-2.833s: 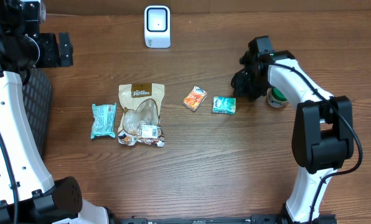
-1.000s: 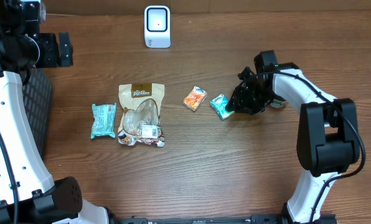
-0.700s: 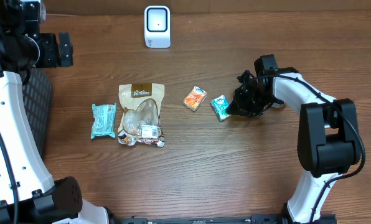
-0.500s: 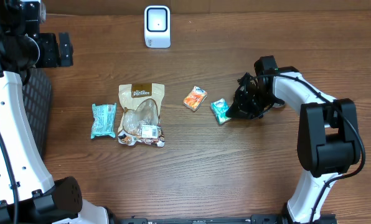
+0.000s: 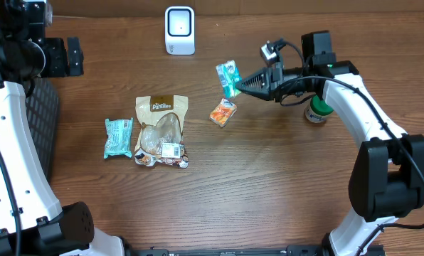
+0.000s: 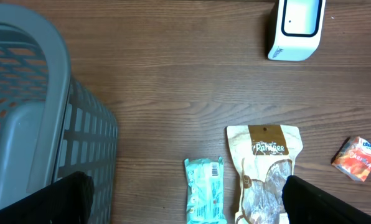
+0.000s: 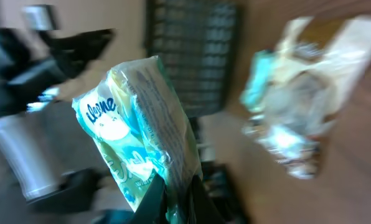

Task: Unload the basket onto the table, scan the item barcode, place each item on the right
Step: 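Lift the mint tissue pack and hold it in front of the scanner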

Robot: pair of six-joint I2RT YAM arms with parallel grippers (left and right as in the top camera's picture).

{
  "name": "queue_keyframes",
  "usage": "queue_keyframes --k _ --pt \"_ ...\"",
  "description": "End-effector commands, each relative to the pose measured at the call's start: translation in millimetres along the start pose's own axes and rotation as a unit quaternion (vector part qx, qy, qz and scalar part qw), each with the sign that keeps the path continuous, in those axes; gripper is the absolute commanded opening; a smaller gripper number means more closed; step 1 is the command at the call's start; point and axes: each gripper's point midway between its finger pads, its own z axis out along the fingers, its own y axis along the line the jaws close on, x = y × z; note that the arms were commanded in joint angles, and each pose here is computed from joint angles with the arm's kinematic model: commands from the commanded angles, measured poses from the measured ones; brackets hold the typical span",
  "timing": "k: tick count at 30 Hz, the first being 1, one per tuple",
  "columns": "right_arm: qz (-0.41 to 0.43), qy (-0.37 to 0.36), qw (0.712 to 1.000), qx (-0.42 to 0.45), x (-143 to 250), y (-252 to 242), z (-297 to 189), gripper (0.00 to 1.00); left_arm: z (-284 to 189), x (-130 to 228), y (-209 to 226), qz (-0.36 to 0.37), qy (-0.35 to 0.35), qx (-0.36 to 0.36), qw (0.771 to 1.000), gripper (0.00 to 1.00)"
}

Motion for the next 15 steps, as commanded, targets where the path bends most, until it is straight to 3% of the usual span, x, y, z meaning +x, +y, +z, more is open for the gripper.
queue_keyframes --k 1,7,15 --pt "0.084 0.032 0.994 -0.065 8.4 31.2 -4.7 0.04 -6.9 -5.1 1.6 0.010 -0.012 -0.005 1.000 0.99" --pt "0.146 0.036 0.987 -0.062 8.4 31.2 -4.7 0.04 -6.7 -5.1 1.6 0.010 -0.012 -0.005 1.000 0.99" --pt "0.152 0.036 0.986 -0.062 8.4 31.2 -4.7 0.04 -6.9 -5.0 1.5 0.010 -0.012 -0.005 1.000 1.00"
